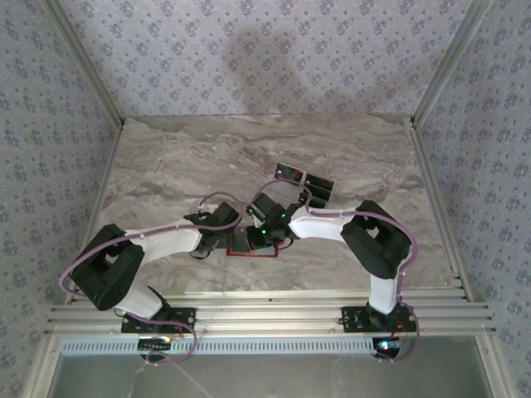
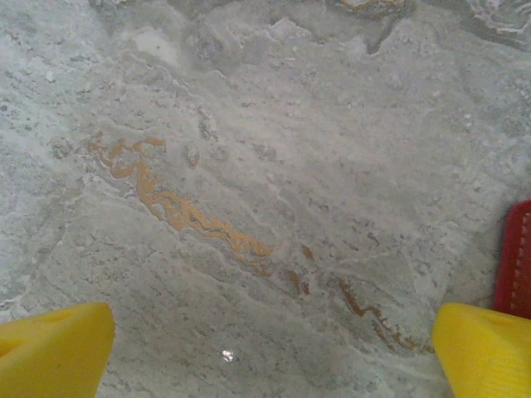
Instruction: Put the credit cards into the card holder
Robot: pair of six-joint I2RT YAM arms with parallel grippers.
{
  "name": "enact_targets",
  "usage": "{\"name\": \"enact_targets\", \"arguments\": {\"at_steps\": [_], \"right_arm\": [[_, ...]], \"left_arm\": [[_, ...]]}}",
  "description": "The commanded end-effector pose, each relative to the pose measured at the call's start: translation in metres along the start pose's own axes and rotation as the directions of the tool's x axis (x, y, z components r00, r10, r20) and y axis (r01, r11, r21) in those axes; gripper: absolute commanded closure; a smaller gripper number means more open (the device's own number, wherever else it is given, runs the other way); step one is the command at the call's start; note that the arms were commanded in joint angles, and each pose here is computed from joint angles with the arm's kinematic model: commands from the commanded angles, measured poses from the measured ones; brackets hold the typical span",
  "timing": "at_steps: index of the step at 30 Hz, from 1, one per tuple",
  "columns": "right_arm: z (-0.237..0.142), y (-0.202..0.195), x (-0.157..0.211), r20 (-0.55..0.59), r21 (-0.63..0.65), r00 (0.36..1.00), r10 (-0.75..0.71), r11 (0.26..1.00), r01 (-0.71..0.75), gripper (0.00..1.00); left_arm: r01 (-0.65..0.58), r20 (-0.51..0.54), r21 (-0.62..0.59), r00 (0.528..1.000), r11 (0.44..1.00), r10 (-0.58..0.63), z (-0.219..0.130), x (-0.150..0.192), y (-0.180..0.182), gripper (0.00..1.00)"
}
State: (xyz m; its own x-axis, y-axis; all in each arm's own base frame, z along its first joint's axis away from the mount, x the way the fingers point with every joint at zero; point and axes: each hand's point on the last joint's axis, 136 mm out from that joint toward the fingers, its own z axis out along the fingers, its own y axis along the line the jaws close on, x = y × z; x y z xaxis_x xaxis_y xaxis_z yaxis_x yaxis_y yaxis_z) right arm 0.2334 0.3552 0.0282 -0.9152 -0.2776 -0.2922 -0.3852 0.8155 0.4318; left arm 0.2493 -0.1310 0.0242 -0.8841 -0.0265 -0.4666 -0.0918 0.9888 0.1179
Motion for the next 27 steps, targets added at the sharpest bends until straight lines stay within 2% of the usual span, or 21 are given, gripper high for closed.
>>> {"name": "enact_targets", "arguments": {"at_steps": [1,7,14,21,27], "right_arm": [[-0.013,-0.015,-0.001,0.025,0.016,0.999,0.044,0.999,-0.045,1.0],[-0.01,-0.032,0.005,0.009,0.032,0.997,0.071,0.997,-0.071,1.0],[-0.026,-0.017,-0.005,0.045,-0.014,0.998,0.053,0.999,-0.052,1.0],[-0.049,-0.011,-0.025,0.1,-0.008,0.995,0.03,1.0,-0.029,1.0],[-0.039,-0.018,-0.025,0.075,0.005,0.996,0.037,0.999,-0.037,1.0]], "left_arm": [[-0.03,-0.054,-0.031,0.998,0.999,0.029,-0.001,0.013,0.012,0.0],[-0.017,-0.055,-0.033,0.998,0.999,0.016,-0.002,0.012,0.018,0.0],[-0.011,-0.066,-0.002,0.998,1.0,0.011,0.001,0.016,0.012,0.0],[-0.008,-0.065,0.023,0.998,1.0,0.009,0.001,0.013,0.004,0.0],[-0.015,-0.069,0.024,0.997,1.0,0.017,0.003,0.012,0.0,0.0]]}}
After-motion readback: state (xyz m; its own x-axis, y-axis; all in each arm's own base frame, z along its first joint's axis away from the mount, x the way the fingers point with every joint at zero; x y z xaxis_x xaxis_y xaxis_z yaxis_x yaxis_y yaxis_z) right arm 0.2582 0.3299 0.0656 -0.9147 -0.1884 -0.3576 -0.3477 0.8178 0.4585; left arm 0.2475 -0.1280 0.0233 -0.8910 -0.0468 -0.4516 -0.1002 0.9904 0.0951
